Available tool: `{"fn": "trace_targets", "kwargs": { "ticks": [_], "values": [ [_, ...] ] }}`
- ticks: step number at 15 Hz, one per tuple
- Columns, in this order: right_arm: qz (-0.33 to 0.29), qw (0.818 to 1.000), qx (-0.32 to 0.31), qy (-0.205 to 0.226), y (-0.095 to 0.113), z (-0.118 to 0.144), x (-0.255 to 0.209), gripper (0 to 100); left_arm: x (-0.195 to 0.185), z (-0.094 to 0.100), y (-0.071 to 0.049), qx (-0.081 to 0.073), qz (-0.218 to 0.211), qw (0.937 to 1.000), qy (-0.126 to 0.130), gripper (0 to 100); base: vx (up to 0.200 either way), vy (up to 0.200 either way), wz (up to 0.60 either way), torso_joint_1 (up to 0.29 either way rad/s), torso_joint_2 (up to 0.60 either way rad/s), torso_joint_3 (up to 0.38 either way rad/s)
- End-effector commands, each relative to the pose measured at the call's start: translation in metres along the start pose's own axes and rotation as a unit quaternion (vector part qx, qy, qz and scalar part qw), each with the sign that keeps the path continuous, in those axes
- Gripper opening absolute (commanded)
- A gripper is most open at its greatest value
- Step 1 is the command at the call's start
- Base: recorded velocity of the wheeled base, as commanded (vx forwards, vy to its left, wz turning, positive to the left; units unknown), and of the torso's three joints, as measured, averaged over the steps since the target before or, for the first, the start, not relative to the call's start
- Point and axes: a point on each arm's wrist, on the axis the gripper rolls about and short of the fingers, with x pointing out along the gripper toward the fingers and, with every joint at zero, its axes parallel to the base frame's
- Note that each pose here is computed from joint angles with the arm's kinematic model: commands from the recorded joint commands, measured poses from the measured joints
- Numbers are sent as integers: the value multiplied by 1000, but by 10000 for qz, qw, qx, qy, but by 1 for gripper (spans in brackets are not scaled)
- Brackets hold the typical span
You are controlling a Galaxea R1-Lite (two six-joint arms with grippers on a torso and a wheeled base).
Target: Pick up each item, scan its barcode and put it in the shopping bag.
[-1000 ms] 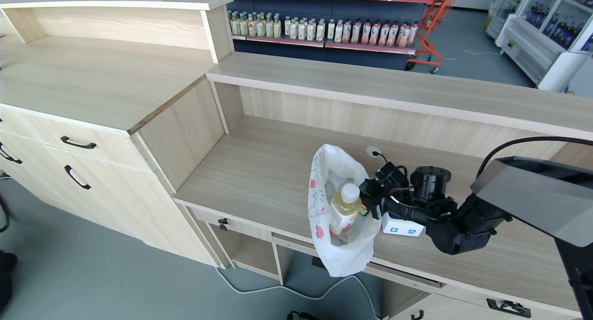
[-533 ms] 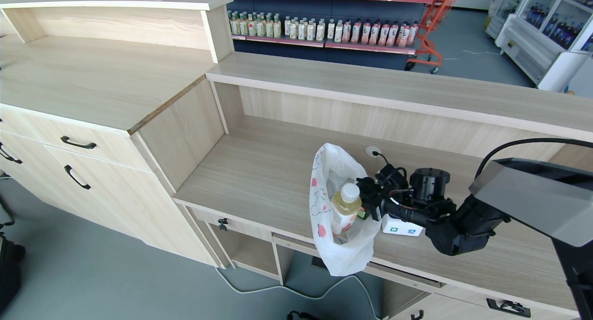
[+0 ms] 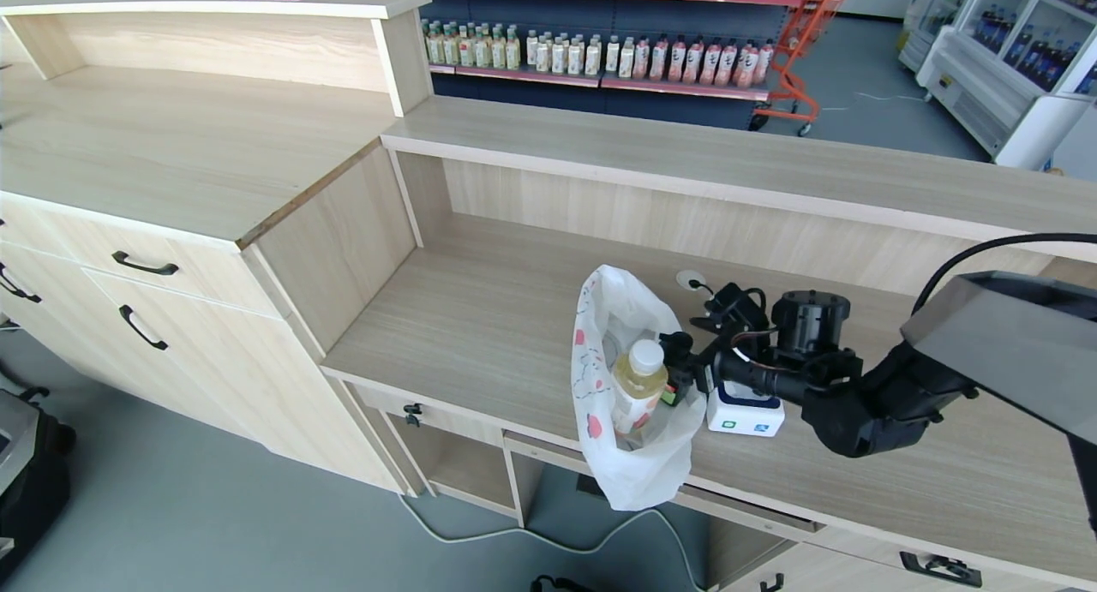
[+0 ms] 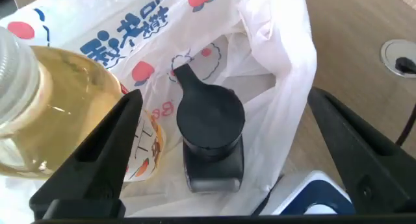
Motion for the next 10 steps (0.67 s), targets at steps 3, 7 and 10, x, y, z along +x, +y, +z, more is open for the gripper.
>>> {"fn": "trace_targets", "kwargs": {
  "ticks": [3, 7, 10],
  "values": [
    [-749, 9958, -419, -316, -27, 60, -85, 100, 0, 0, 0, -1, -1, 10000, -2, 100, 0, 0, 0, 0, 0, 0],
    [-1351, 9893, -504, -239, -25, 74, -162, 100, 0, 0, 0, -1, -1, 10000, -2, 100, 0, 0, 0, 0, 0, 0],
    [-2076, 9754, -741, -45, -30, 87, -192, 100, 0, 0, 0, -1, -1, 10000, -2, 100, 0, 0, -200, -1, 1, 1]
  ]
}}
